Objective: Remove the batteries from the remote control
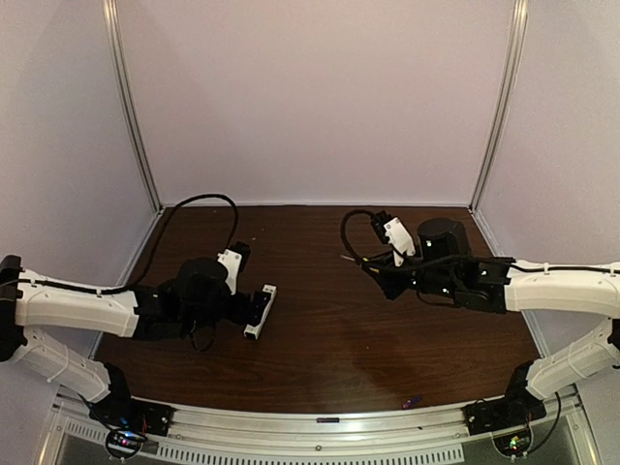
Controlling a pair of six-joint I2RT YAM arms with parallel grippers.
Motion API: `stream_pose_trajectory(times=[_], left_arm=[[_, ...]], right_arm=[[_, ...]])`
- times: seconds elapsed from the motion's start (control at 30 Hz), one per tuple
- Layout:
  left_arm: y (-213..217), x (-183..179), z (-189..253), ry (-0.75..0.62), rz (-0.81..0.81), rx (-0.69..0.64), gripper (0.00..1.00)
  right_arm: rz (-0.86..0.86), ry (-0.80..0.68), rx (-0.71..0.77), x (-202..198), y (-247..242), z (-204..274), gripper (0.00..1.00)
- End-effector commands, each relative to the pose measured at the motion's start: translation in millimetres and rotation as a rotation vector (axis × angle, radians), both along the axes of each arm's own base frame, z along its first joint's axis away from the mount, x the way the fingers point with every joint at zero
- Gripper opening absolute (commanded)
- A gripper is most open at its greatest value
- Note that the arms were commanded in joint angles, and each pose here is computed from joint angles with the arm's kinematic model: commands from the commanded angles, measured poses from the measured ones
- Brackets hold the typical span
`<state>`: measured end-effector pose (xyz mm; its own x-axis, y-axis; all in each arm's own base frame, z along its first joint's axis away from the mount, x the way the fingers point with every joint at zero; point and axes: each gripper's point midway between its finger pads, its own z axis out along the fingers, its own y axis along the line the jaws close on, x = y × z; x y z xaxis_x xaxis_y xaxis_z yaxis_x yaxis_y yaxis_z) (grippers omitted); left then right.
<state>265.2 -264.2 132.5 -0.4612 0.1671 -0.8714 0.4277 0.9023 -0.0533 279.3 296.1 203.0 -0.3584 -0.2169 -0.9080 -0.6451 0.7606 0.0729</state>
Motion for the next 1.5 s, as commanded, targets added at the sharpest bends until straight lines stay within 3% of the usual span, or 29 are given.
stream_pose_trajectory(times=[0.0,0.27,0.43,0.7,0.97,1.27,1.47], left_arm=[[-14,-13,22,-0.023,-0.134,0.030,0.97],[-31,-35,42,-0.033,-0.337,0.044,0.98],[-40,-40,46,-0.065,-0.434,0.106,0.91],[-80,-67,70,-0.116,-0.716,0.041,0.86],[-111,-89,68,-0.109,-0.981,0.084,0.83],[-127,-100,57,-0.063,-1.093,0.062,0.57],[-128,-105,48,-0.025,-1.122,0.062,0.50]], right_arm=[[0.142,0.044,-0.006,-13,20,-1,0.00],[0.373,0.132,0.037,-47,49,-5,0.00],[0.499,0.187,0.054,-69,61,-6,0.00],[0.596,0.255,0.028,-91,71,-13,0.00],[0.655,0.285,0.025,-109,78,-13,0.00],[0.660,0.271,0.037,-114,76,-6,0.00],[0.664,0.261,0.046,-114,77,-3,0.00]])
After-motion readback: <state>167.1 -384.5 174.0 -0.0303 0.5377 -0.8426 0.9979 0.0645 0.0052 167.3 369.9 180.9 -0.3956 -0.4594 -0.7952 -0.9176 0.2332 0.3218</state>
